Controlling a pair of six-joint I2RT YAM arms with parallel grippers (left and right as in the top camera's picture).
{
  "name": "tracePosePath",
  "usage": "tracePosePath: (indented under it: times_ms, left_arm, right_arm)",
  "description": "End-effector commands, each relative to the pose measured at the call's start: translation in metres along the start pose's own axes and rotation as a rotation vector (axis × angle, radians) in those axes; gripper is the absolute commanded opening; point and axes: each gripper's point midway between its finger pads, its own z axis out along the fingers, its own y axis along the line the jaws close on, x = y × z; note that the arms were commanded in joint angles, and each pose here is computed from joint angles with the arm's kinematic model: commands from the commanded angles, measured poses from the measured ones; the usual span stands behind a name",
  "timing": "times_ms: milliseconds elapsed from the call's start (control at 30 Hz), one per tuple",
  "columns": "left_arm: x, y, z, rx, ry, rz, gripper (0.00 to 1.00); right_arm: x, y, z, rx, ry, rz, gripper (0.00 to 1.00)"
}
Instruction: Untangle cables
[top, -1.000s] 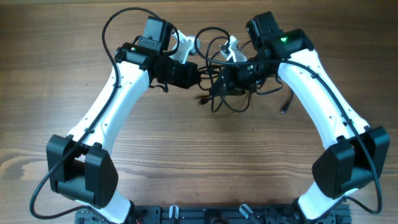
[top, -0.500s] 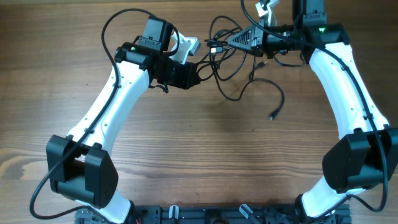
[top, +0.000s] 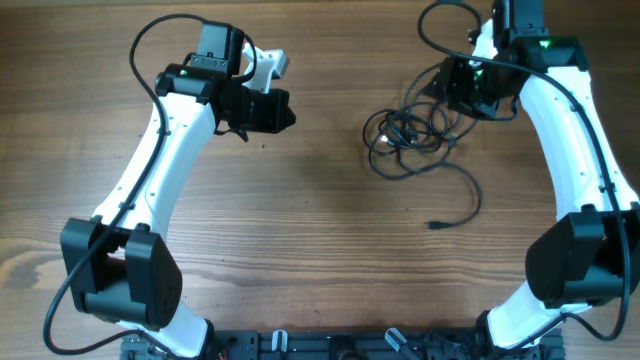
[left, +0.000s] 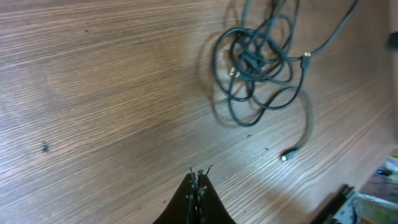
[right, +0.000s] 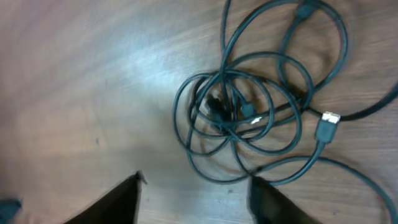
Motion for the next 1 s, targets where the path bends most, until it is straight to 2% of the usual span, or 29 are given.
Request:
tracePosePath:
  times_ms: [0, 67, 100, 133, 233, 267, 433, 667, 800, 900, 967]
  left_arm:
    - [-0.010, -0.036, -0.026, 0.115, -0.081, 0.049, 0.04]
    - [-0.018, -0.052, -0.028, 0.170, -0.110, 0.031, 0.10]
    - [-0.020, -0.062, -0.018, 0.183, -0.110, 0.059, 0.22]
    - [-0.022, -0.070, -0.009, 0.190, -0.113, 0.090, 0.30]
    - [-0.040, -0.079, 0.049, 0.109, -0.149, 0.042, 0.53]
    - [-0.046, -0.086, 0.075, 0.107, -0.168, 0.025, 0.55]
    - [-0.042, -0.102, 0.158, 0.084, -0.190, -0.148, 0.52]
    - [-0.029, -0.119, 0.215, 0.131, -0.191, -0.284, 0.55]
    - [-0.020, -0.113, 0.230, 0.081, -0.195, -0.307, 0.54]
    - [-0.020, -0.110, 0.232, 0.049, -0.216, -0.305, 0.48]
    - [-0.010, -0.107, 0.238, 0.026, -0.186, -0.308, 0.48]
  right_arm:
    - [0.009, 0.022, -0.008, -0.103, 0.036, -0.132, 0.70]
    - [-0.003, -0.003, -0.009, 0.021, -0.015, -0.023, 0.78]
    - [-0.011, -0.013, -0.012, 0.041, -0.044, 0.026, 0.81]
    - [-0.016, -0.019, -0.015, 0.041, -0.058, 0.046, 0.82]
    - [-0.033, -0.061, -0.032, 0.063, -0.107, 0.170, 0.83]
    - [-0.035, -0.074, -0.038, 0.072, -0.113, 0.195, 0.84]
    - [-0.035, -0.093, -0.045, 0.095, -0.113, 0.215, 0.84]
    - [-0.034, -0.093, -0.044, 0.097, -0.108, 0.192, 0.86]
    - [-0.034, -0.093, -0.044, 0.097, -0.108, 0.186, 0.87]
    - [-0.033, -0.094, -0.044, 0.099, -0.103, 0.170, 0.87]
    - [-0.033, -0.093, -0.044, 0.099, -0.103, 0.170, 0.87]
